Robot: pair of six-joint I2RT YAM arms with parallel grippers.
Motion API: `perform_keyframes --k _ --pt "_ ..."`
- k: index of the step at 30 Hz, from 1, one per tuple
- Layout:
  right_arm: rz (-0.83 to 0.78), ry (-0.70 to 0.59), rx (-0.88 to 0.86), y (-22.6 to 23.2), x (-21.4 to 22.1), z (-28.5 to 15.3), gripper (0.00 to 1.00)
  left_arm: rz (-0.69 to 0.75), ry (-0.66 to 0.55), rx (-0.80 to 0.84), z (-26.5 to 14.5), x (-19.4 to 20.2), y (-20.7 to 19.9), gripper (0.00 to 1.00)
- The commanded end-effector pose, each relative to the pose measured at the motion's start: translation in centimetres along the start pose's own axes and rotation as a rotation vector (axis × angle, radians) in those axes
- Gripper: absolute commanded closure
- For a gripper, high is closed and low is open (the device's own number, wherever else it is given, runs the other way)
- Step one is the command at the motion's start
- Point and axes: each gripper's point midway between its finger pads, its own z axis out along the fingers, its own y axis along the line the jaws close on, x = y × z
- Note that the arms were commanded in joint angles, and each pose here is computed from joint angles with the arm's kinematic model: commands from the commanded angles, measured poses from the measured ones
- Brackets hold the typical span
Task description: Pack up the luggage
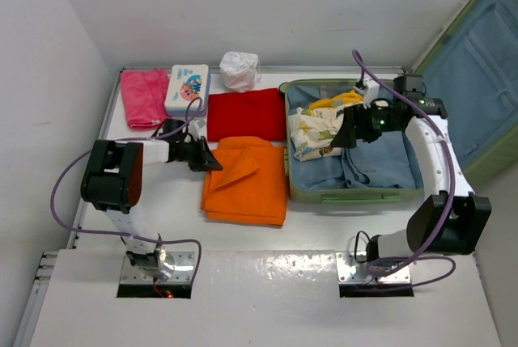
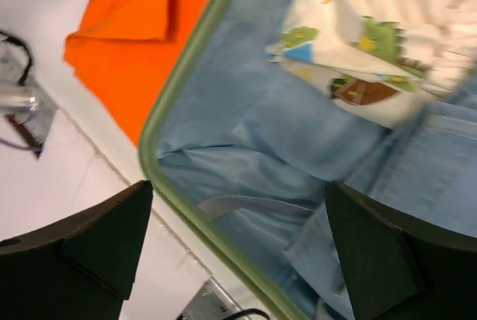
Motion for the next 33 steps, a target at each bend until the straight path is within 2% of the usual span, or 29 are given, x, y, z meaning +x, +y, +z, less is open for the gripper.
perform_keyframes --k 1,4,8,9,11,12,13,14,15,19,20,21,24,25,27,33 --pt "0.017 -0.017 -0.101 2.9 -0.2 1.5 0.04 -0.048 -0.067 -0.164 -1.8 -1.1 5.2 1.0" --pt "-0.053 -0.007 -0.15 5.1 -0.5 4.0 0.05 -0.065 -0.109 -0.22 -4.6 -1.7 7.2 1.0" --pt "-0.026 0.029 -0.21 9.3 -0.9 7.9 0.05 -0.095 -0.165 -0.304 -8.8 -1.9 10.2 1.0" --pt "-0.019 0.004 -0.207 9.4 -1.9 8.9 0.06 -0.095 -0.176 -0.312 -9.5 -2.0 10.4 1.0" --pt "0.021 0.071 -0.233 11.1 -1.1 11.6 0.06 -0.125 -0.174 -0.33 -10.5 -1.6 11.5 1.0" --pt "0.041 0.044 -0.228 11.7 -2.5 12.4 0.07 -0.12 -0.177 -0.335 -10.8 -1.3 11.7 1.0" --pt "0.075 0.078 -0.213 11.4 -2.0 13.9 0.07 -0.134 -0.174 -0.338 -10.9 -1.1 11.9 1.0" --pt "0.07 0.105 -0.232 13.1 -1.5 14.9 0.07 -0.143 -0.181 -0.343 -11.2 -1.2 12.2 1.0" --pt "0.134 0.119 -0.212 13.0 -2.1 17.0 0.07 -0.14 -0.172 -0.343 -11.2 -1.0 12.2 1.0" --pt "0.172 0.169 -0.186 15.4 -1.8 22.1 0.07 -0.144 -0.169 -0.356 -11.4 -0.8 12.6 1.0" --pt "0.212 0.197 -0.151 14.8 -1.4 24.3 0.07 -0.15 -0.162 -0.368 -11.4 -0.6 12.9 1.0" --pt "0.198 0.193 -0.153 15.6 -2.0 24.9 0.07 -0.15 -0.162 -0.368 -11.4 -0.6 12.9 1.0" --pt "0.219 0.204 -0.047 14.0 -1.8 28.5 0.07 -0.158 -0.167 -0.381 -11.6 -0.6 13.3 1.0" --pt "0.228 0.253 0.02 12.9 0.0 29.7 0.07 -0.159 -0.167 -0.394 -11.7 -0.6 13.5 1.0" --pt "0.202 0.234 0.055 12.3 -0.6 30.7 0.06 -0.16 -0.167 -0.406 -11.8 -0.5 13.7 1.0" --pt "0.151 0.303 0.078 11.6 3.1 33.5 0.06 -0.187 -0.15 -0.404 -11.4 -0.1 14.0 1.0"
